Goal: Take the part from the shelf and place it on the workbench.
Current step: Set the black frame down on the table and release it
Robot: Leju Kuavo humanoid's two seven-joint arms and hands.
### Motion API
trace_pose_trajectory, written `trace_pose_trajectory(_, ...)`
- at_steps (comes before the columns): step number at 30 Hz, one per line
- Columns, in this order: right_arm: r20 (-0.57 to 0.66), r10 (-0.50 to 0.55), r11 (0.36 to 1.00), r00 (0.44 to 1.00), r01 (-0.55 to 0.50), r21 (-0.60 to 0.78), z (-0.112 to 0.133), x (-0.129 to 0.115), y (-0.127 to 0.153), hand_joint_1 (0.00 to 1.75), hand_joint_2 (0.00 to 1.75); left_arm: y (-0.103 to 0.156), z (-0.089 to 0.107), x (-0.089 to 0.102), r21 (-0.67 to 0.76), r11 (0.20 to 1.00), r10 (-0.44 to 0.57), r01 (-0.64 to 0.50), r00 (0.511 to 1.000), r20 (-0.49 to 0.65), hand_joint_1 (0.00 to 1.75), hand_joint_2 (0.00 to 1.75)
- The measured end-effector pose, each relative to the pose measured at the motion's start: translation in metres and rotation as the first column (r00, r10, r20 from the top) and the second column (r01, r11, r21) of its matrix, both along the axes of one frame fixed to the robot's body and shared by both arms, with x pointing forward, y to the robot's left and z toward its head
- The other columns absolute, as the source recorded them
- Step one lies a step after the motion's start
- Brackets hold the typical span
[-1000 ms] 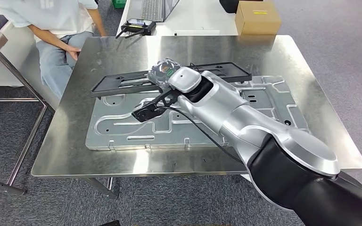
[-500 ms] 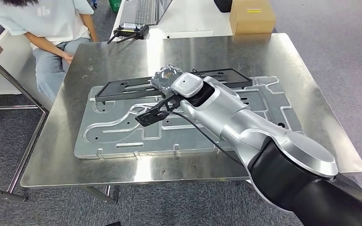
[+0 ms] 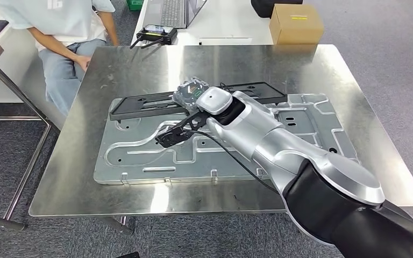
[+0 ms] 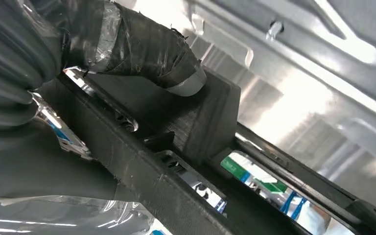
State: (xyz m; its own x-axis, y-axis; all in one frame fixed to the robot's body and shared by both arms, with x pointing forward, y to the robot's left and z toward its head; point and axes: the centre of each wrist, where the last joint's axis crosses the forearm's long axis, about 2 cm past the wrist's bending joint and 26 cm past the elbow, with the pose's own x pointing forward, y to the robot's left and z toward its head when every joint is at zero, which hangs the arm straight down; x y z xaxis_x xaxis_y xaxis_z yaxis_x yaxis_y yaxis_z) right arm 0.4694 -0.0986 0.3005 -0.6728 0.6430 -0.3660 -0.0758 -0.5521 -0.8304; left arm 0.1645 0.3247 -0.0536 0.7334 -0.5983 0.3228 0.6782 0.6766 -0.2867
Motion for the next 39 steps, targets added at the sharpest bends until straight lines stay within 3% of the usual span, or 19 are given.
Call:
trace_pose_trajectory(1,-0.003,-0.001,1.000,1.000,0.001,-0.001,-0.001,0.000,-0.001,0.00,0.00,0.000,0.000,0.000,0.000,1.000,0.000,0.000,1.000,-0.001,0.00,1.75)
trace_pose_trajectory(2,-0.004,-0.002,1.000,1.000,0.002,-0.001,-0.002,0.000,-0.001,0.00,0.00,0.000,0.000,0.000,-0.001,1.000,0.001,-0.001,1.000,-0.001,0.00,1.75)
trace_pose_trajectory(6,-0.005,0.000,1.000,1.000,0.000,-0.003,-0.002,0.000,-0.002,0.00,0.00,-0.001,0.000,0.000,-0.004,1.000,0.007,-0.007,1.000,-0.003,0.00,0.00)
trace_pose_trajectory(39,-0.011,-0.029,0.999,1.000,0.028,-0.020,-0.006,0.005,-0.017,0.00,0.00,0.014,-0.002,-0.008,0.016,0.998,0.056,-0.056,0.998,-0.022,0.00,0.00)
